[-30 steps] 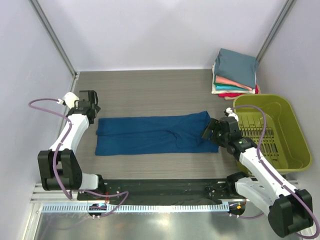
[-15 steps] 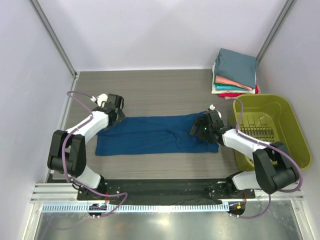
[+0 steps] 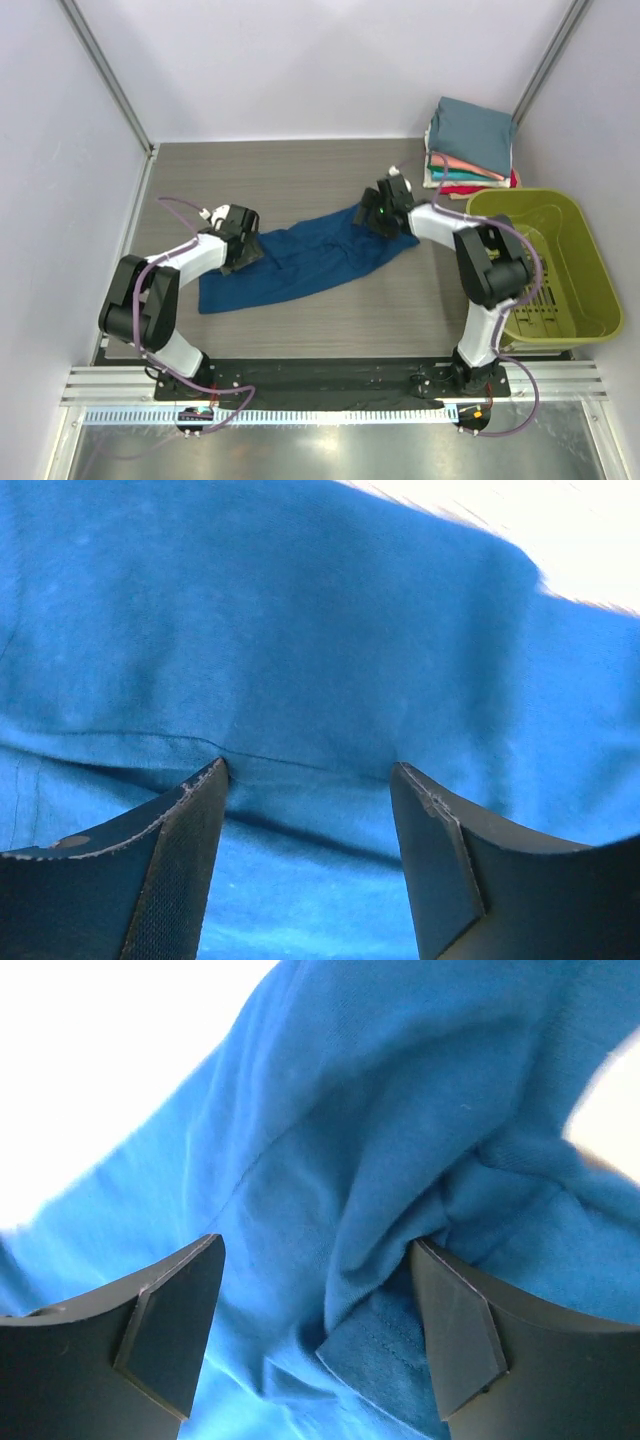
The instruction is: Fold and stack the t-shirts
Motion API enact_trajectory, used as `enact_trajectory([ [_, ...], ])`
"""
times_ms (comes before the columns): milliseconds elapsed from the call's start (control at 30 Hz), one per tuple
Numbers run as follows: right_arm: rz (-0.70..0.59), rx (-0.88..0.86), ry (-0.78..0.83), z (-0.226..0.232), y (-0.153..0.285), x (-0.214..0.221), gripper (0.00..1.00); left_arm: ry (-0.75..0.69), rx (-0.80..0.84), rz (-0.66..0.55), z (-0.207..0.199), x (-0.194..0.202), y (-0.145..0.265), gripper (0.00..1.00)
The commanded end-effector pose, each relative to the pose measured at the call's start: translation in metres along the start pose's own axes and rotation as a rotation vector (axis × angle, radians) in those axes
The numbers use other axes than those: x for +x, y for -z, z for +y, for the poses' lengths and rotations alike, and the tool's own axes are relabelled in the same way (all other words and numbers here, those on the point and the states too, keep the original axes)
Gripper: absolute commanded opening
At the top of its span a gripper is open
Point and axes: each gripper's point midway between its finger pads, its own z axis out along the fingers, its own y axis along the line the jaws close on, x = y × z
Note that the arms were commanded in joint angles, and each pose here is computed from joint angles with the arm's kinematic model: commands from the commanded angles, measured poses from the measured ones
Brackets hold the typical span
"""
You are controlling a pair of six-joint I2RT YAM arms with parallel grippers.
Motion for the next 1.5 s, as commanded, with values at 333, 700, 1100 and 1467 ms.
enact_trajectory([
  [333, 0.095, -0.119, 0.138, 0.073, -0.131, -0.061, 0.78, 0.026, 0.363, 0.438, -0.057, 0.188, 0.059, 0.64],
  [700, 0.065, -0.354, 0.185, 0.130, -0.163, -0.085, 0.79, -0.041, 0.510, 0.576, -0.078, 0.246, 0.123, 0.62],
  [1100, 0.004, -0.469, 0.251, 0.162, -0.140, -0.105, 0.81, -0.110, 0.507, 0.279, -0.073, 0.167, 0.171, 0.63],
  [1467, -0.208, -0.539, 0.332, 0.210, 0.001, -0.176, 0.86, -0.180, 0.472, 0.195, -0.051, 0.161, 0.160, 0.65],
])
